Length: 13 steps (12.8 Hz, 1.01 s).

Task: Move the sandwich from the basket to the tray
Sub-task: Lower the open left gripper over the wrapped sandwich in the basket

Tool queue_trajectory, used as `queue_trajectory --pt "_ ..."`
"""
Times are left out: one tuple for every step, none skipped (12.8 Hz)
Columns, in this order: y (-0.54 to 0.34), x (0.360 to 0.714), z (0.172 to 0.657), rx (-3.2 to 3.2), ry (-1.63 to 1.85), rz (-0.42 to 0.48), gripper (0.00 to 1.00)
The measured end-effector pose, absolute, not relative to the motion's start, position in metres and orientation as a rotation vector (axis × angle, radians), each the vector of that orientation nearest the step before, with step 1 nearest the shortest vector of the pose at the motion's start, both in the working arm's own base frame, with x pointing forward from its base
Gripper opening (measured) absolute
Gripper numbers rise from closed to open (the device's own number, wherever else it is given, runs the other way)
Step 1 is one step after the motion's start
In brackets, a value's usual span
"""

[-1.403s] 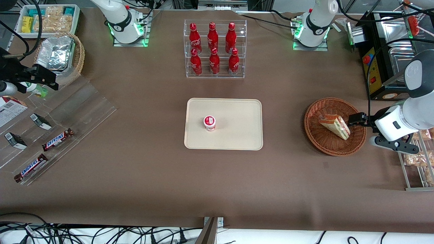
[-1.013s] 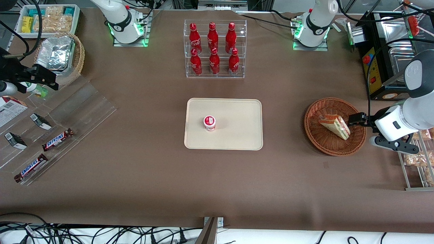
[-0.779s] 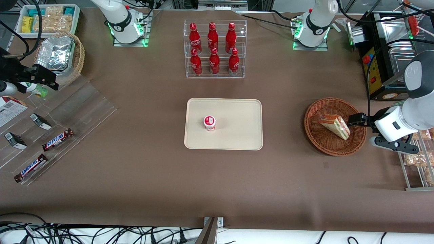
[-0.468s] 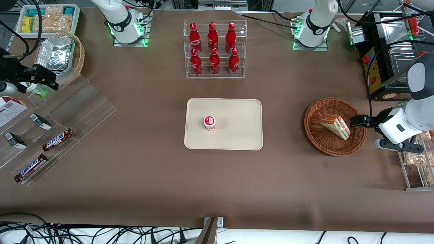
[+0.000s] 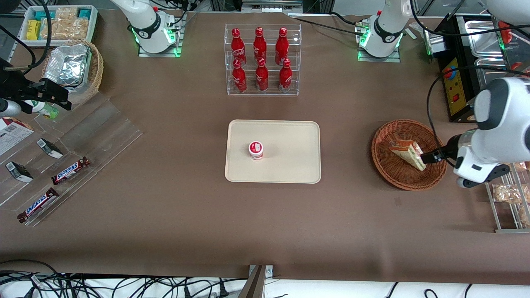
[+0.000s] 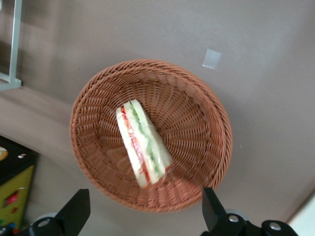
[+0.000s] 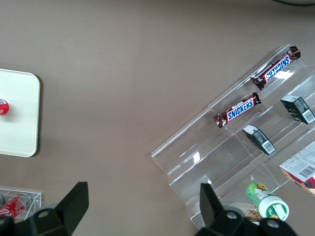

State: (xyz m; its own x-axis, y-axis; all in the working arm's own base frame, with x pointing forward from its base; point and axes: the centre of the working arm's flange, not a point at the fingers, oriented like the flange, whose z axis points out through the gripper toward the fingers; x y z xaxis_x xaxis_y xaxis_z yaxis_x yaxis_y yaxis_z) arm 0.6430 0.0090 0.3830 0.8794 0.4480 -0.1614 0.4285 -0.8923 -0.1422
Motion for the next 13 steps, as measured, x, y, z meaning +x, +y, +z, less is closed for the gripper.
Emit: queue_trajectory --pt "0.005 0.637 0.367 -2.933 -0.768 0.238 1.00" --pt "0.003 0.628 0.352 -2.922 -0.850 0.177 1.00" --pt "0.002 0.617 0.336 -2.915 -0.920 0.121 1.00" --pt "0.003 0.604 0.322 -2.911 -0.963 0.082 1.00" --pt "0.007 0.592 0.309 -2.909 -0.995 0.055 1.00" --pt "0.015 0.582 0.300 -2.904 -1.018 0.042 1.00" --pt "0.024 0.573 0.292 -2.895 -1.017 0.033 1.00" --pt "0.030 0.565 0.287 -2.881 -1.014 0.023 1.00" --pt "0.033 0.562 0.284 -2.869 -1.039 0.013 1.00" --pt "0.034 0.560 0.283 -2.853 -1.078 0.000 1.00" --pt "0.034 0.561 0.283 -2.840 -1.117 -0.012 1.00" --pt "0.032 0.560 0.282 -2.829 -1.146 -0.017 1.00" --pt "0.031 0.560 0.281 -2.817 -1.174 -0.016 1.00"
